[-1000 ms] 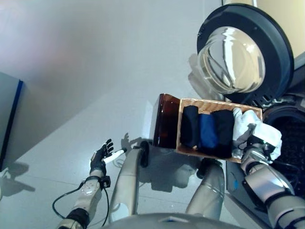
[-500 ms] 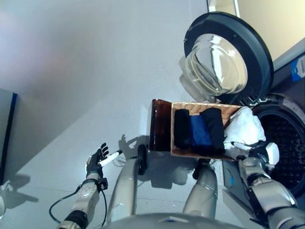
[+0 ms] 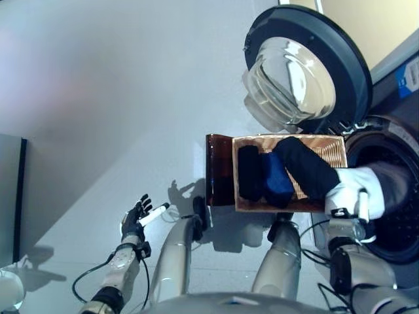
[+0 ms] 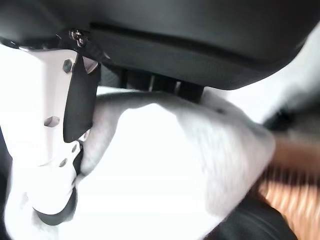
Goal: Pick up the clothes and place them into the washing machine
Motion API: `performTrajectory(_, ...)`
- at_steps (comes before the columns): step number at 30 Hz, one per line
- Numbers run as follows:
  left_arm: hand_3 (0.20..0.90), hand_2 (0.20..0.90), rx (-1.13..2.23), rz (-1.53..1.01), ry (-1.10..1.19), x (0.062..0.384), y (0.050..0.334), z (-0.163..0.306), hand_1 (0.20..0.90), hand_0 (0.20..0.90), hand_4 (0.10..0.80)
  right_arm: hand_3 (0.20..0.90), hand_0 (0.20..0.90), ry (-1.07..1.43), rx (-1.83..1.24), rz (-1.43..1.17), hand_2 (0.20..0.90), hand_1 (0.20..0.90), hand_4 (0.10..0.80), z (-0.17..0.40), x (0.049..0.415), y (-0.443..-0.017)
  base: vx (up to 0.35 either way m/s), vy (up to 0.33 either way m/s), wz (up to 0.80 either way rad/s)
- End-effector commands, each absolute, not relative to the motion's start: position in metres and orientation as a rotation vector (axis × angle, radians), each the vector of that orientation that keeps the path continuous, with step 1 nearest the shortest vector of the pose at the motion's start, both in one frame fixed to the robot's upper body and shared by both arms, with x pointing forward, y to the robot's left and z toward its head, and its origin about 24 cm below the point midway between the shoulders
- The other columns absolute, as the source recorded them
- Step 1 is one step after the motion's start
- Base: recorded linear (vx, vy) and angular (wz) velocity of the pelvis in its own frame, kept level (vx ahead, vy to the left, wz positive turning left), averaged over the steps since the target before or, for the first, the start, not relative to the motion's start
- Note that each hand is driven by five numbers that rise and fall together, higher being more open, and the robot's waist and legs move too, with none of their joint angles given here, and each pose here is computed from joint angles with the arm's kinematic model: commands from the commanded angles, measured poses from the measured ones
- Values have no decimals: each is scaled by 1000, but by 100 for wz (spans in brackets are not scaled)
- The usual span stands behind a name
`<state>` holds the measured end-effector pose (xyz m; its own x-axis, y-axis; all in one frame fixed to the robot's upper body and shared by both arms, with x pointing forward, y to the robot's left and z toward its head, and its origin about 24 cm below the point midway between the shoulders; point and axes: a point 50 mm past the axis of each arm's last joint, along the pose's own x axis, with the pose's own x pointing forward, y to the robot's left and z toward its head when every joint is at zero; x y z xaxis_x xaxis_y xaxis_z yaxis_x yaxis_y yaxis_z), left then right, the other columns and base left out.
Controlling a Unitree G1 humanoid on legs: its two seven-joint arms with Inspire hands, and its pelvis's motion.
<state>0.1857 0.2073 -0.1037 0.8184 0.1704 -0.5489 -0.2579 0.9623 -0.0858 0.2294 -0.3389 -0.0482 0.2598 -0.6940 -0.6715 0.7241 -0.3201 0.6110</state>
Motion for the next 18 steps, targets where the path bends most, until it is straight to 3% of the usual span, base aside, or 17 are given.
performTrajectory(1, 900, 900, -173, 278, 540, 188, 217, -101, 900, 900, 800, 200, 200, -308, 1275, -1349, 200, 200, 300, 2, 246, -372, 6, -18, -7)
performTrajectory(18, 900, 900, -116, 314, 530, 191, 227, -97, 900, 900, 800, 200, 200, -627, 1281, -1414, 200, 200, 300, 86, 245, -432, 2, -13, 1)
